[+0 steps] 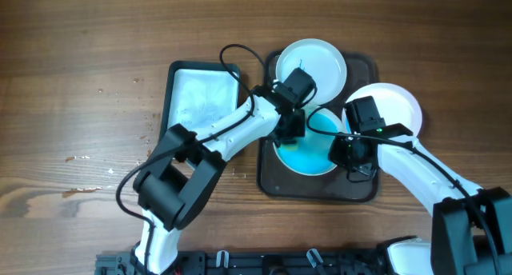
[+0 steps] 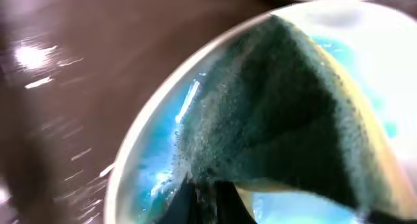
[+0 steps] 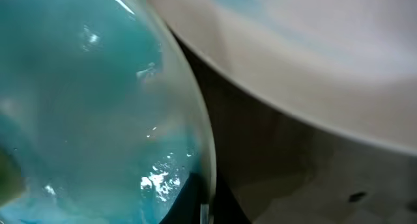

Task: Clean dirty plates on tray and stack at the side
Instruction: 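Scrub the front plate's blue stain with the sponge in the left gripper, then return the sponge to the white tray with the left gripper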

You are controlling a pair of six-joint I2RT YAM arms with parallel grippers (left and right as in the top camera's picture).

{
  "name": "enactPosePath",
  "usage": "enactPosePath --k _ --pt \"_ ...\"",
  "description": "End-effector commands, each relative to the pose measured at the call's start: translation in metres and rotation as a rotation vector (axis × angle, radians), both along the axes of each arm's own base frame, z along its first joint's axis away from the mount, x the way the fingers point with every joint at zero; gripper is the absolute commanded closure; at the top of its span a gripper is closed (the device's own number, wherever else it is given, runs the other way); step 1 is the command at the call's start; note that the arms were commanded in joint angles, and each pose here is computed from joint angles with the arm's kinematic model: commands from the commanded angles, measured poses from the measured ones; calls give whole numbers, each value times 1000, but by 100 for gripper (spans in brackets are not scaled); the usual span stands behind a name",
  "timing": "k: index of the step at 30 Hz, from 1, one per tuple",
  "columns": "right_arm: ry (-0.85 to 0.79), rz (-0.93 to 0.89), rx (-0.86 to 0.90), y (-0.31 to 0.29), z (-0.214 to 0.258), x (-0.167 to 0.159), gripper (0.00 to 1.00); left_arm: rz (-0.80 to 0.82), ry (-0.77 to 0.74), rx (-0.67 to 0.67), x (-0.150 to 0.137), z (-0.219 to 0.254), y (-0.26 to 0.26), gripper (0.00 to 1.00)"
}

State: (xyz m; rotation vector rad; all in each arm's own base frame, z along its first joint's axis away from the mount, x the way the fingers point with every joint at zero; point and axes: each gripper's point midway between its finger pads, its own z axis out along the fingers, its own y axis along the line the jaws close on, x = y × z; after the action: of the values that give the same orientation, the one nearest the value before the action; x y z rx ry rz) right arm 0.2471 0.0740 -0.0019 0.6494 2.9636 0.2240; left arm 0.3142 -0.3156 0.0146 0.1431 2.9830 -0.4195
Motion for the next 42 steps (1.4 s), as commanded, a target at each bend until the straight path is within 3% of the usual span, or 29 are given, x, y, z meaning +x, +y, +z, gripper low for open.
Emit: enactPosePath --k 1,3,7,15,19,23,27,33,36,42 --pt "95 7 -135 -25 -25 -26 96 -99 241 -218 -45 -26 -50 96" --pt "95 7 -136 -25 -25 -26 96 -151 319 -273 -67 -30 -65 96" --pt "95 7 -136 -25 -25 -26 96 -256 329 -298 -88 -26 -78 96" --pt "95 7 -136 -25 -25 -26 96 -204 403 -216 -95 -32 -53 96" --pt "95 7 -136 -25 -25 -26 96 -78 361 -25 -77 -43 -11 96" --pt "95 8 -135 -25 -25 -26 96 57 197 212 -40 -39 45 96" --pt "95 8 -135 -25 -25 -26 96 93 51 408 -17 -32 84 96" --pt "95 7 -135 -25 -25 -26 96 173 -8 541 -4 -20 114 96" --pt "95 7 -136 -25 -25 -26 96 206 44 465 -4 -10 103 96" --pt "95 7 -136 -25 -25 -26 96 229 123 139 3 45 69 96"
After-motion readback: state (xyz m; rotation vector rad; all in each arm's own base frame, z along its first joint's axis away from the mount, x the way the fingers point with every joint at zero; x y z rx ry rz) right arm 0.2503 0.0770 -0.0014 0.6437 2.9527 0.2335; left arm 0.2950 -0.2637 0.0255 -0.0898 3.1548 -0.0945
